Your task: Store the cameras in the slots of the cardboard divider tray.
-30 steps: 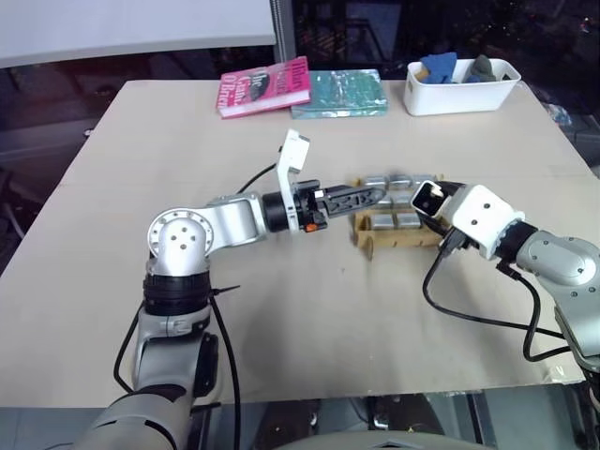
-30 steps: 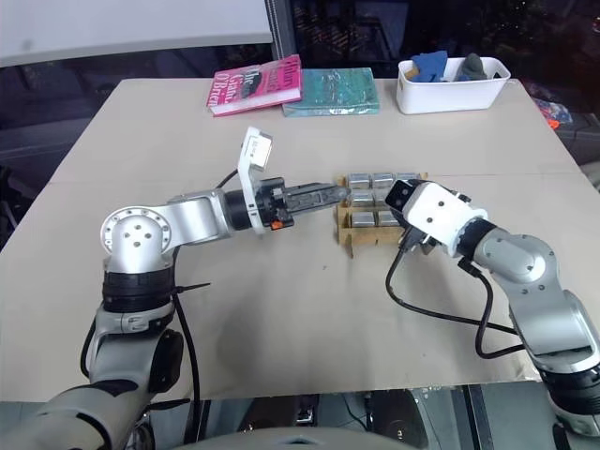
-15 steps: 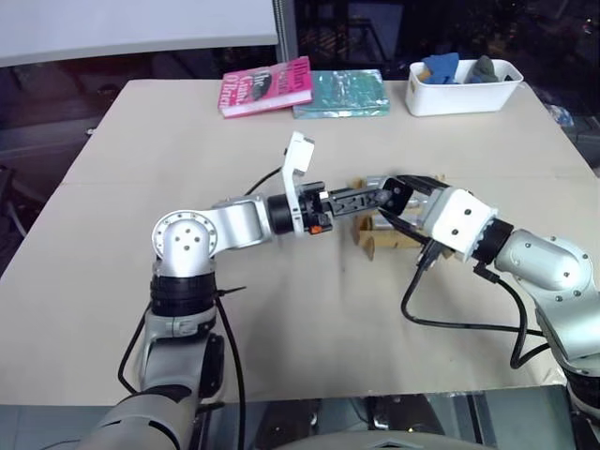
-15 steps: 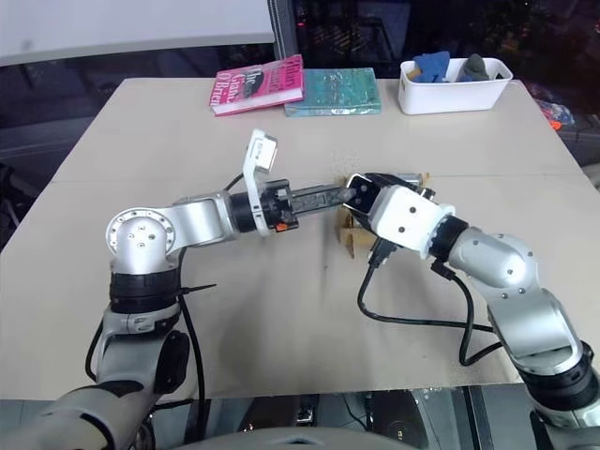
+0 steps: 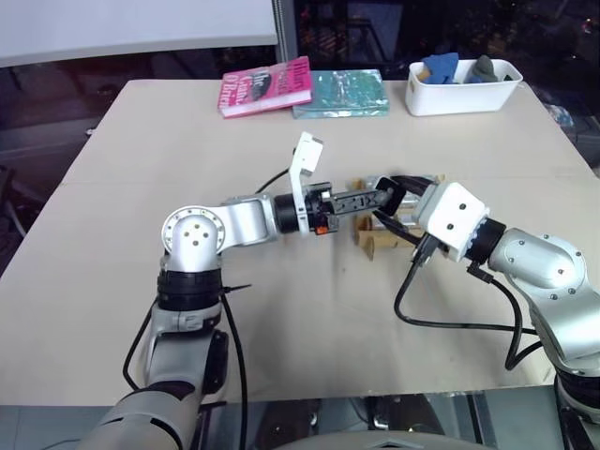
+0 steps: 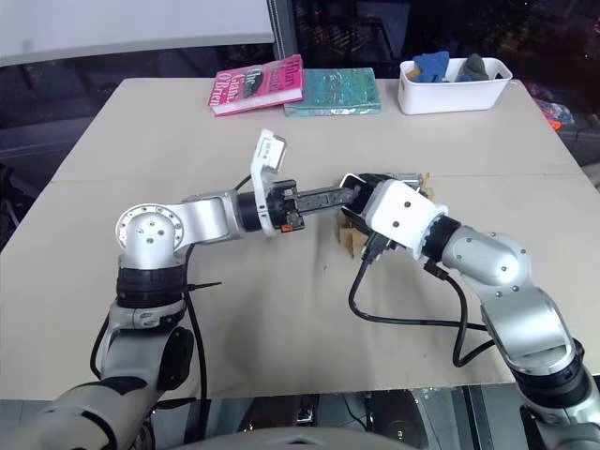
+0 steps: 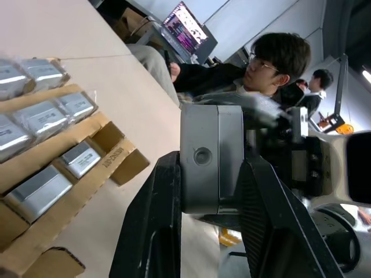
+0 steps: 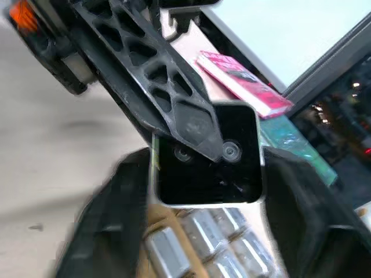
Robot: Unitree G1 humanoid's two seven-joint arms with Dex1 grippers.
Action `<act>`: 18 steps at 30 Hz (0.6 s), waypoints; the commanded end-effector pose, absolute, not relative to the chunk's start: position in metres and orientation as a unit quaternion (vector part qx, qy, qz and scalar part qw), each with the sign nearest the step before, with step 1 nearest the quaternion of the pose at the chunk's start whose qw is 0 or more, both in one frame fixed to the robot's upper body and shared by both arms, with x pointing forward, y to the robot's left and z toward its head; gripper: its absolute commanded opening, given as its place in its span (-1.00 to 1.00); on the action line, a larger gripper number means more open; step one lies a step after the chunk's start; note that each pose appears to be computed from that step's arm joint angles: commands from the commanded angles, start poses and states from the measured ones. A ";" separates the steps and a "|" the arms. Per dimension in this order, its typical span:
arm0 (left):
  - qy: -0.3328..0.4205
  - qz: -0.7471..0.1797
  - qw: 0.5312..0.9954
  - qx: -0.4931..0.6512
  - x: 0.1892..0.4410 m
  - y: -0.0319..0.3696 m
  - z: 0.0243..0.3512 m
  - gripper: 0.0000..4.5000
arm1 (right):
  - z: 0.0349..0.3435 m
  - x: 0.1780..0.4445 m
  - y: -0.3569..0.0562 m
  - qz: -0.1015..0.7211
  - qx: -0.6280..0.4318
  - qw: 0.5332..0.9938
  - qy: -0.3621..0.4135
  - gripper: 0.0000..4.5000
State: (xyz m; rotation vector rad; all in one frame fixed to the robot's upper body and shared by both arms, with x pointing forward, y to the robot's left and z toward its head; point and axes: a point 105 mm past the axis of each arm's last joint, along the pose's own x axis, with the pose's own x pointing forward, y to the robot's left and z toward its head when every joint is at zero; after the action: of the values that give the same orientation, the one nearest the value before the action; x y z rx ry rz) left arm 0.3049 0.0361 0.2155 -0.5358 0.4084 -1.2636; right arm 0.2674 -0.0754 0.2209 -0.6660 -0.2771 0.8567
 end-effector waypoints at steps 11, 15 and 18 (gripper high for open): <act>0.091 -0.662 0.743 0.032 0.351 -0.015 0.219 -0.68 | 0.202 0.245 -0.160 0.249 -0.274 0.928 -0.047 0.97; 0.067 -0.683 0.715 0.134 0.367 -0.051 0.209 -0.68 | 0.203 0.227 -0.177 0.224 -0.235 0.944 -0.050 0.97; 0.054 -0.679 0.706 0.194 0.373 -0.069 0.204 -0.68 | 0.199 0.216 -0.182 0.226 -0.217 0.949 -0.038 0.97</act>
State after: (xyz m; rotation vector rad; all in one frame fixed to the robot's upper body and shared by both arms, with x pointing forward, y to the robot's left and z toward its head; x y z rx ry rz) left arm 0.3702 -0.0609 0.1931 0.3172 0.2035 -1.5025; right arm 0.2265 -0.1842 0.1871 -0.4330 -0.0224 0.4522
